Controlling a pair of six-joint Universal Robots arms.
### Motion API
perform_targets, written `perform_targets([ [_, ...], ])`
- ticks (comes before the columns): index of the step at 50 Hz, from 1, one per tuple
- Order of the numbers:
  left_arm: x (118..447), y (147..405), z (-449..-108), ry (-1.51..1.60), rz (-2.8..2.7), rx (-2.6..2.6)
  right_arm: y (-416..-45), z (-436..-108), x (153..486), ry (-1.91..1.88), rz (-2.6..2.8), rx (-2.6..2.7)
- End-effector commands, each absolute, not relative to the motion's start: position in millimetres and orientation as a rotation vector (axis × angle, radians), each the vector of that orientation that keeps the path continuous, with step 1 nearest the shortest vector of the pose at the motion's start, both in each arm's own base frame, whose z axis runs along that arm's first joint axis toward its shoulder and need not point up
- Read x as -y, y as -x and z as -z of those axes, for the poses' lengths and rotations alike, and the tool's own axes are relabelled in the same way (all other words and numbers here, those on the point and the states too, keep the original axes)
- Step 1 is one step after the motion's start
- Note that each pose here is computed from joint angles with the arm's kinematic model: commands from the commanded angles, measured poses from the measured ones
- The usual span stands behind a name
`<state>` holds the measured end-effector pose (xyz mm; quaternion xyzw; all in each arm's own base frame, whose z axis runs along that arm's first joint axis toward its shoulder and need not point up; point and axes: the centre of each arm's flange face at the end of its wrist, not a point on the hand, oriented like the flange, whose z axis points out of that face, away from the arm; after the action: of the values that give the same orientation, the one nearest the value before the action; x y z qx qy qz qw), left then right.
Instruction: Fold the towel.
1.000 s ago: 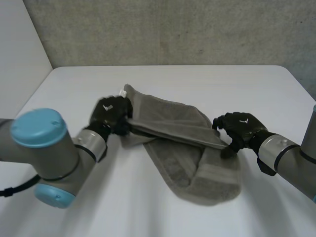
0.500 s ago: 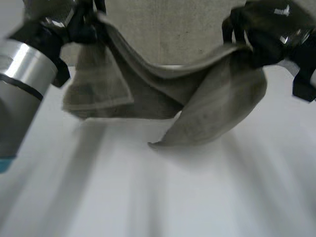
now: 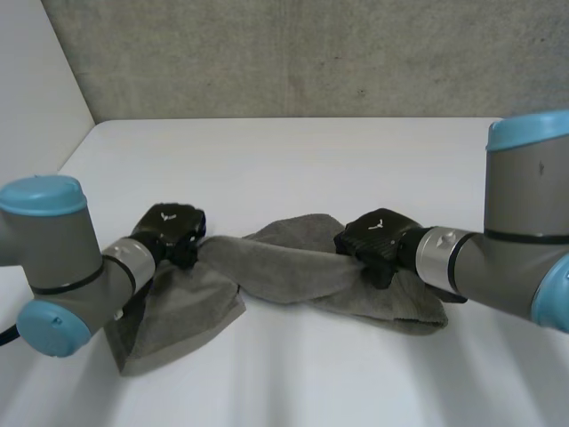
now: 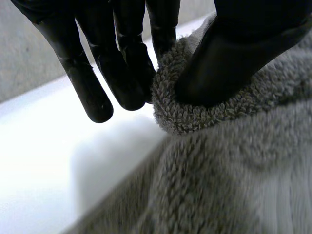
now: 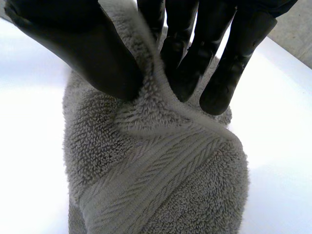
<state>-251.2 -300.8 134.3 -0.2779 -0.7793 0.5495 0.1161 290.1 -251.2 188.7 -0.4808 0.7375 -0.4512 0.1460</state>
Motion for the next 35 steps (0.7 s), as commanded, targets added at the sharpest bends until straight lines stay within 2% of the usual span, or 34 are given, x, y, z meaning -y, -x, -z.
perform_targets([
  [1,298,243,-128,0.838,-1.651,2.375,-290,-185,242,1.34,1.34,-2.102],
  [16,270,270,-155,0.705,-1.625,2.253,-279,-180,230,1.333,1.334,-2.119],
  [23,272,275,-157,0.716,-1.638,2.234,-265,-179,236,1.295,1.353,-2.161],
  [27,274,276,-145,0.732,-1.602,2.262,-259,-184,239,1.275,1.392,-2.161],
  [31,278,278,-140,0.745,-1.597,2.265,-261,-189,242,1.278,1.418,-2.137],
  [35,296,285,-145,0.747,-1.65,2.222,-272,-205,253,1.292,1.503,-2.041],
])
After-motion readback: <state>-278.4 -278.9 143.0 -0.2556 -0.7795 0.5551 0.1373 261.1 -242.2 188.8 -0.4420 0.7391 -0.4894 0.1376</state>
